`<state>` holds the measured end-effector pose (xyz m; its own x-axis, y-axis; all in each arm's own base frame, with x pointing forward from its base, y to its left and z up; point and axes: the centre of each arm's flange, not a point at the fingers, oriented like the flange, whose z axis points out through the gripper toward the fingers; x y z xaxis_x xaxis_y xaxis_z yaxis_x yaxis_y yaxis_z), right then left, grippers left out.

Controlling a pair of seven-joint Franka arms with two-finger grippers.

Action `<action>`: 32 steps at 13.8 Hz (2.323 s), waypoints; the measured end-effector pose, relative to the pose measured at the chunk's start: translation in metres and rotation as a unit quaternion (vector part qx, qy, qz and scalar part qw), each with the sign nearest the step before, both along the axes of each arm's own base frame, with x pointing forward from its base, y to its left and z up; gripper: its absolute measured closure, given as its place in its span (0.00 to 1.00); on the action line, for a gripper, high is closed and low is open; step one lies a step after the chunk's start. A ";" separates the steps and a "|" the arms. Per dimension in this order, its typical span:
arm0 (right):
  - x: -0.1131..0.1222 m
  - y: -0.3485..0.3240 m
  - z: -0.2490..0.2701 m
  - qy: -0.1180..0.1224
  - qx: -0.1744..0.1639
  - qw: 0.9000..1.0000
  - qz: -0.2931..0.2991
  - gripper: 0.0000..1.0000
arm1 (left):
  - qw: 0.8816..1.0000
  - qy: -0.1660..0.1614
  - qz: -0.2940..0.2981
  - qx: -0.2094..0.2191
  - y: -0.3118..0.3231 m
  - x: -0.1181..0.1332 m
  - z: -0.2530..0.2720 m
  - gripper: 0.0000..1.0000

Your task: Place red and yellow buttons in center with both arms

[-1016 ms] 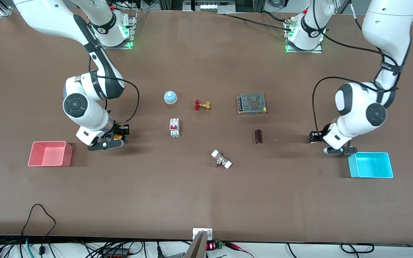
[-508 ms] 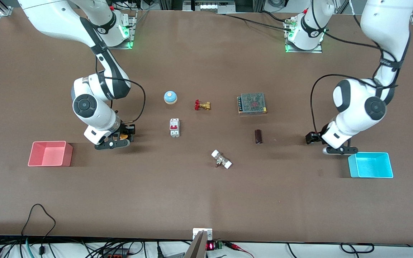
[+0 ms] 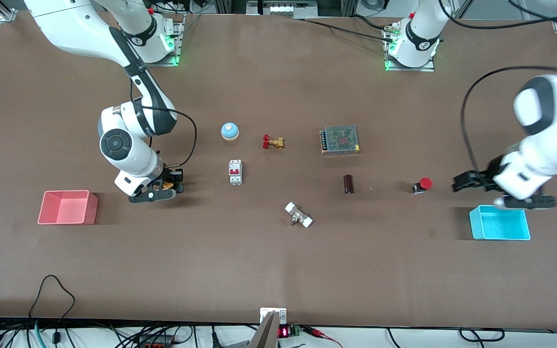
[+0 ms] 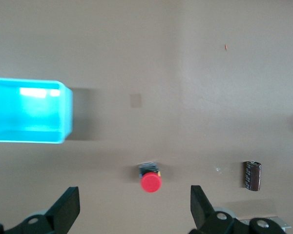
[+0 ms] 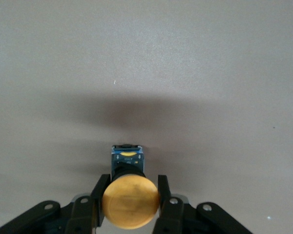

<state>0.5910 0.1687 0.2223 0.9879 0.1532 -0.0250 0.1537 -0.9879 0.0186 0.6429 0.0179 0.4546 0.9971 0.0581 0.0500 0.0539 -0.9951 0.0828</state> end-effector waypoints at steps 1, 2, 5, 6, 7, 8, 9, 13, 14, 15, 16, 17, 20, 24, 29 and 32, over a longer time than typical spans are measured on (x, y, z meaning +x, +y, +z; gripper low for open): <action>0.000 0.000 -0.001 0.000 0.000 1.000 0.000 0.52 | 1.000 -0.011 -0.001 0.006 0.003 0.003 0.020 0.00; 0.000 0.000 -0.001 0.000 0.000 1.000 0.000 0.51 | 1.000 -0.021 -0.002 0.009 0.004 0.003 0.037 0.00; 0.001 0.000 0.001 -0.004 0.001 1.000 -0.010 0.40 | 1.000 -0.010 -0.002 0.008 0.005 -0.011 0.070 0.00; 0.003 0.001 0.004 -0.008 0.002 1.000 -0.016 0.40 | 1.000 0.003 0.001 0.006 0.005 -0.018 0.079 0.00; 0.005 0.003 0.007 -0.013 0.004 1.000 -0.021 0.34 | 1.000 0.014 0.004 0.005 0.003 -0.026 0.089 0.00; 0.008 0.004 0.012 -0.017 0.005 1.000 -0.023 0.26 | 1.000 0.021 0.005 0.003 0.001 -0.032 0.098 0.00; 0.010 0.005 0.017 -0.022 0.006 0.999 -0.023 0.15 | 1.000 0.023 0.004 0.003 0.000 -0.038 0.106 0.00; 0.029 0.007 0.092 -0.036 0.010 0.999 -0.038 0.00 | 1.000 0.018 0.002 0.004 0.002 -0.053 0.130 0.00; 0.034 0.004 0.131 -0.034 0.010 0.998 -0.046 0.00 | 1.000 0.018 0.000 0.004 0.003 -0.053 0.131 0.00; 0.036 -0.005 0.177 -0.035 0.009 0.998 -0.057 0.00 | 1.000 0.018 -0.002 0.005 0.003 -0.053 0.131 0.00; 0.035 -0.022 0.224 -0.039 0.006 0.997 -0.069 0.00 | 1.000 0.020 -0.001 0.005 0.004 -0.054 0.130 0.00; 0.030 -0.046 0.267 -0.040 0.001 0.996 -0.075 0.00 | 1.000 0.026 -0.001 0.004 0.005 -0.055 0.129 0.00; 0.013 -0.130 0.346 -0.044 -0.010 0.995 -0.085 0.00 | 0.999 0.045 0.012 0.003 0.004 -0.059 0.127 0.00; 0.011 -0.161 0.359 -0.049 -0.009 0.994 -0.094 0.00 | 0.999 0.038 0.003 0.012 0.003 -0.066 0.140 0.00; 0.008 -0.158 0.355 -0.031 -0.010 0.995 -0.094 0.00 | 0.999 0.038 -0.012 0.015 0.004 -0.071 0.145 0.00; 0.007 -0.158 0.355 -0.029 -0.010 0.995 -0.094 0.00 | 0.999 0.042 -0.007 0.015 0.004 -0.071 0.145 0.00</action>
<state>0.5983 0.0110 0.5768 0.9989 -0.0343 0.0323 -0.0356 -0.9985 0.0426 0.5716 0.0218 0.5994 0.9985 0.0438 -0.0314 0.0453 -0.9978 0.0490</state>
